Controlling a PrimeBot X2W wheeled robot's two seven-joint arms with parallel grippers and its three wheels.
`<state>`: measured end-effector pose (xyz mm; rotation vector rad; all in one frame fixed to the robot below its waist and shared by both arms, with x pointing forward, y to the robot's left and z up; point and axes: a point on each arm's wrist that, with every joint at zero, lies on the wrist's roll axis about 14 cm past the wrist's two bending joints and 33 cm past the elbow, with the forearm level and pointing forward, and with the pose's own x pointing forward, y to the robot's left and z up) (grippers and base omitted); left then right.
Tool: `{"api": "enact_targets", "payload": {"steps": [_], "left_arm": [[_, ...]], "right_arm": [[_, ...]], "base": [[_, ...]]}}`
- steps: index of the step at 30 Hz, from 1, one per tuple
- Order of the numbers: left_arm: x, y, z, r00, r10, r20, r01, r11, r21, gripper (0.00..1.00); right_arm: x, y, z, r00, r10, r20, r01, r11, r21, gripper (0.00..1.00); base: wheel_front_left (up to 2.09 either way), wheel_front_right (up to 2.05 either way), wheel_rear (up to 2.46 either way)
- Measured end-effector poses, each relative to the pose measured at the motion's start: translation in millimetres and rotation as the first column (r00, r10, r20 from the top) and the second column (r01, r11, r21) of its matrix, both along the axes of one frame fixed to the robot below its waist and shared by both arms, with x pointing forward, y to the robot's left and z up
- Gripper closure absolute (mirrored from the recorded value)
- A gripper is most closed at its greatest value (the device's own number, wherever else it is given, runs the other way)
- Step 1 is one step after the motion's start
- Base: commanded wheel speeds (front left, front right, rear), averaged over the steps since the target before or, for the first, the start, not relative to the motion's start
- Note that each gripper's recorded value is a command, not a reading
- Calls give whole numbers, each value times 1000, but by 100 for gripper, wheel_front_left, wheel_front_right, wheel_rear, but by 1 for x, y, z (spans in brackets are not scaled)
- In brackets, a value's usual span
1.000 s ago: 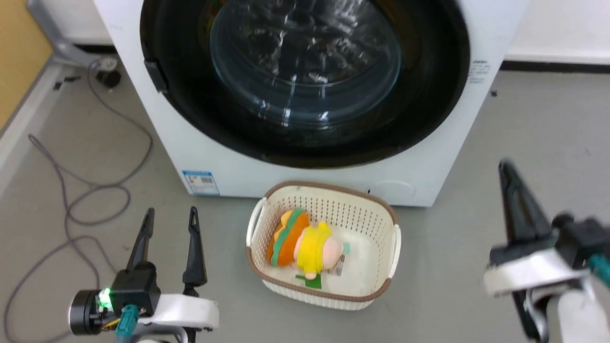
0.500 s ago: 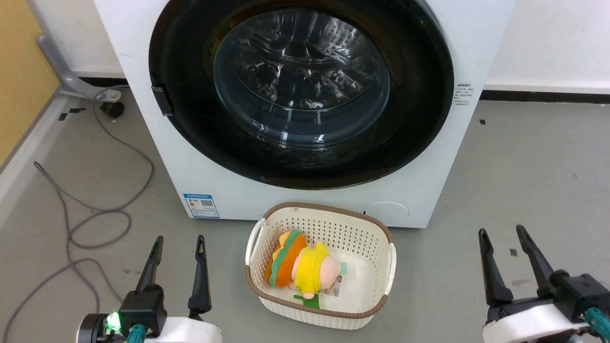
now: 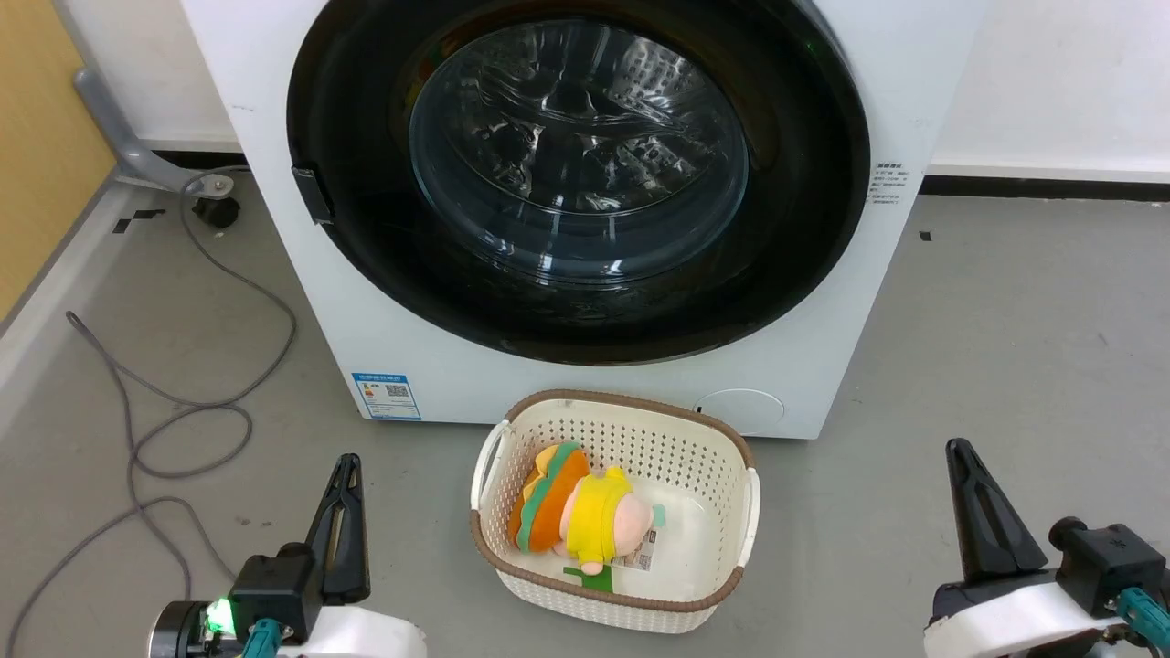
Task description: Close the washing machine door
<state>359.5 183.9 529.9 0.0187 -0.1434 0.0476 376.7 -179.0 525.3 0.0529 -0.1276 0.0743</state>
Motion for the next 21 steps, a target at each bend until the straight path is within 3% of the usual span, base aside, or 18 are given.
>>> {"api": "enact_targets", "payload": {"steps": [21], "left_arm": [[2, -1, -2, 1000, -8, -30, 8, 1000, -1, 100]], "right_arm": [[0, 3, 1, 1000, 11, -18, -11, 1000, -15, 100]], "base": [[0, 0, 0]]}}
